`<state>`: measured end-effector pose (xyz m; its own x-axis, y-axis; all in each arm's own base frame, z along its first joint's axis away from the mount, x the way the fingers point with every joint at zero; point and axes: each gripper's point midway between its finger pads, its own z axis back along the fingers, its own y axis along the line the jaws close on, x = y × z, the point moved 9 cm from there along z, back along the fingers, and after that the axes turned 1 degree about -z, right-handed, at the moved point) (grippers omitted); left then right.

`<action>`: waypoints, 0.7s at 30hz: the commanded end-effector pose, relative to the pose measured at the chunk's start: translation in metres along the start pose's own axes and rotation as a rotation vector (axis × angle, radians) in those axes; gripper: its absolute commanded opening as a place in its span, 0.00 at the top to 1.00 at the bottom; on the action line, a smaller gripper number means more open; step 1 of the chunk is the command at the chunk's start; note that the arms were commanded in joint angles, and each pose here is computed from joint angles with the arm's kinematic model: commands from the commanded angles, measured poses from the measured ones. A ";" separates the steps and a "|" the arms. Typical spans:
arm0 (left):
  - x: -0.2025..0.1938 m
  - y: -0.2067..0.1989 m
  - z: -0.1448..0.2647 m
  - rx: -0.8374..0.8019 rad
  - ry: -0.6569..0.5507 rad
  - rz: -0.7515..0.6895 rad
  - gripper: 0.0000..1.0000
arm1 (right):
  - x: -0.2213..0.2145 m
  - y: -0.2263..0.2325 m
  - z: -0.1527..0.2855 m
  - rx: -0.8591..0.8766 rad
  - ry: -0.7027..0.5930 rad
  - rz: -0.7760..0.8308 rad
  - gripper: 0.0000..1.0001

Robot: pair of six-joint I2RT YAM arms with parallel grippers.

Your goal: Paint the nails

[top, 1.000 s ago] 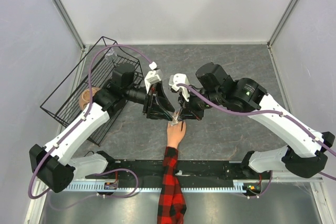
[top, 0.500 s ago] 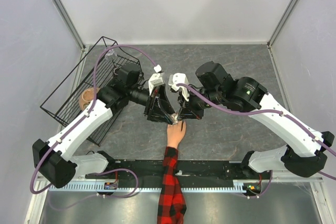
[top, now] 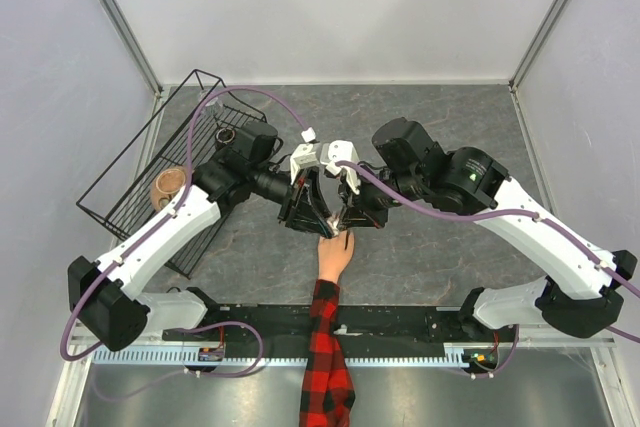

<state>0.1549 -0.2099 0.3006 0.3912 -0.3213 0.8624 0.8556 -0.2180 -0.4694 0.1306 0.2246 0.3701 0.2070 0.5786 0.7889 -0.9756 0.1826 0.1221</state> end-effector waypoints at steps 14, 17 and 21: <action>0.037 0.007 0.017 0.394 -0.052 -0.306 0.98 | 0.021 -0.023 0.020 -0.467 -0.204 -0.313 0.04; 0.045 0.015 0.023 0.569 -0.135 -0.298 0.98 | 0.031 -0.032 0.038 -0.643 -0.277 -0.474 0.02; 0.067 0.024 0.038 0.838 -0.327 -0.235 0.98 | 0.058 -0.045 0.073 -0.709 -0.432 -0.671 0.02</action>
<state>0.1889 -0.2048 0.3244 0.1629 -0.2414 0.9567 0.9703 0.2152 -0.1109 0.1643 0.2117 0.3994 0.4972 0.2470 0.8318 -0.6362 0.7556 0.1559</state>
